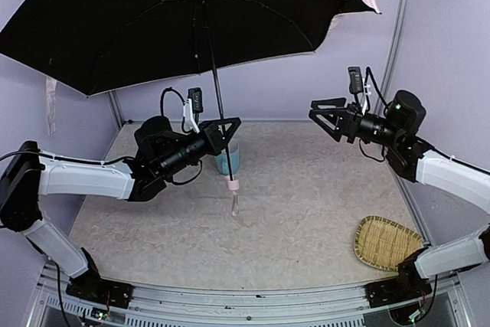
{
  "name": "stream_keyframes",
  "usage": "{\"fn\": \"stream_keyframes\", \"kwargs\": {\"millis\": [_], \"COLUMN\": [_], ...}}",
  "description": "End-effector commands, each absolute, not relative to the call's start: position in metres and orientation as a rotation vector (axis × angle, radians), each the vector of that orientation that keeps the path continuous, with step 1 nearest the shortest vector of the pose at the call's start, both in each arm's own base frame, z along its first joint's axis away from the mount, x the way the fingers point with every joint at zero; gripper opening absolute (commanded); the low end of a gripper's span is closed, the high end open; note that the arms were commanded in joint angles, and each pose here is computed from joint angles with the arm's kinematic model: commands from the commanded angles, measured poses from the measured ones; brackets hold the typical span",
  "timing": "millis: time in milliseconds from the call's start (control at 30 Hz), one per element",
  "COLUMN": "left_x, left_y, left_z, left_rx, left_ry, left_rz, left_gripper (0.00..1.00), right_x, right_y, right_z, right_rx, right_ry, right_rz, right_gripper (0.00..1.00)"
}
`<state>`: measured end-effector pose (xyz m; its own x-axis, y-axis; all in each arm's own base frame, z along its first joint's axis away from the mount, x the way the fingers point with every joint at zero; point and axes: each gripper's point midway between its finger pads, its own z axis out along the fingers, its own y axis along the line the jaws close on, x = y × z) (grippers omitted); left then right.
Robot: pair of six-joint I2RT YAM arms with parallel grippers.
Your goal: Put away the umbrella
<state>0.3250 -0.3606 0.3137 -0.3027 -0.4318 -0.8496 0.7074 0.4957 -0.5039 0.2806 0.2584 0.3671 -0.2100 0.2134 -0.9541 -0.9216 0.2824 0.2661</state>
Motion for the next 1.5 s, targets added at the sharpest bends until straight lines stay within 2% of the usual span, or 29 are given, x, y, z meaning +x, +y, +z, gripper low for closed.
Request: {"fn": "stream_keyframes", "kwargs": {"millis": [0, 233, 500, 733, 1000, 1067, 1200, 1300, 1367, 1467], "left_x": [0.280, 0.252, 0.230, 0.226, 0.224, 0.224, 0.224, 0.224, 0.224, 0.224], "left_y": [-0.411, -0.452, -0.479, -0.492, -0.496, -0.497, -0.497, -0.497, -0.498, -0.498], "left_z": [0.327, 0.320, 0.313, 0.304, 0.302, 0.302, 0.302, 0.300, 0.299, 0.296], "left_rx": [0.439, 0.529, 0.600, 0.621, 0.635, 0.640, 0.644, 0.648, 0.652, 0.654], "left_ry": [1.417, 1.404, 1.381, 1.395, 1.397, 1.399, 1.399, 1.402, 1.404, 1.410], "left_rz": [-1.303, -1.439, -1.496, -1.514, -1.523, -1.515, -1.509, -1.506, -1.504, -1.500], "left_gripper": [0.00, 0.00, 0.00, 0.00, 0.00, 0.00, 0.00, 0.00, 0.00, 0.00], "right_x": [0.289, 0.324, 0.375, 0.390, 0.395, 0.397, 0.400, 0.400, 0.401, 0.402], "right_y": [0.269, 0.281, 0.261, 0.266, 0.286, 0.288, 0.286, 0.284, 0.283, 0.283], "right_z": [0.433, 0.483, 0.495, 0.502, 0.499, 0.500, 0.498, 0.499, 0.499, 0.500], "right_rx": [-0.698, -0.560, -0.220, -0.111, -0.119, -0.117, -0.101, -0.095, -0.091, -0.092], "right_ry": [1.213, 1.123, 1.095, 1.067, 1.068, 1.067, 1.060, 1.049, 1.048, 1.045], "right_rz": [1.317, 1.479, 1.430, 1.455, 1.513, 1.522, 1.506, 1.492, 1.485, 1.475], "right_gripper": [0.80, 0.79, 0.74, 0.72, 0.75, 0.70, 0.50, 0.42, 0.40, 0.46]}}
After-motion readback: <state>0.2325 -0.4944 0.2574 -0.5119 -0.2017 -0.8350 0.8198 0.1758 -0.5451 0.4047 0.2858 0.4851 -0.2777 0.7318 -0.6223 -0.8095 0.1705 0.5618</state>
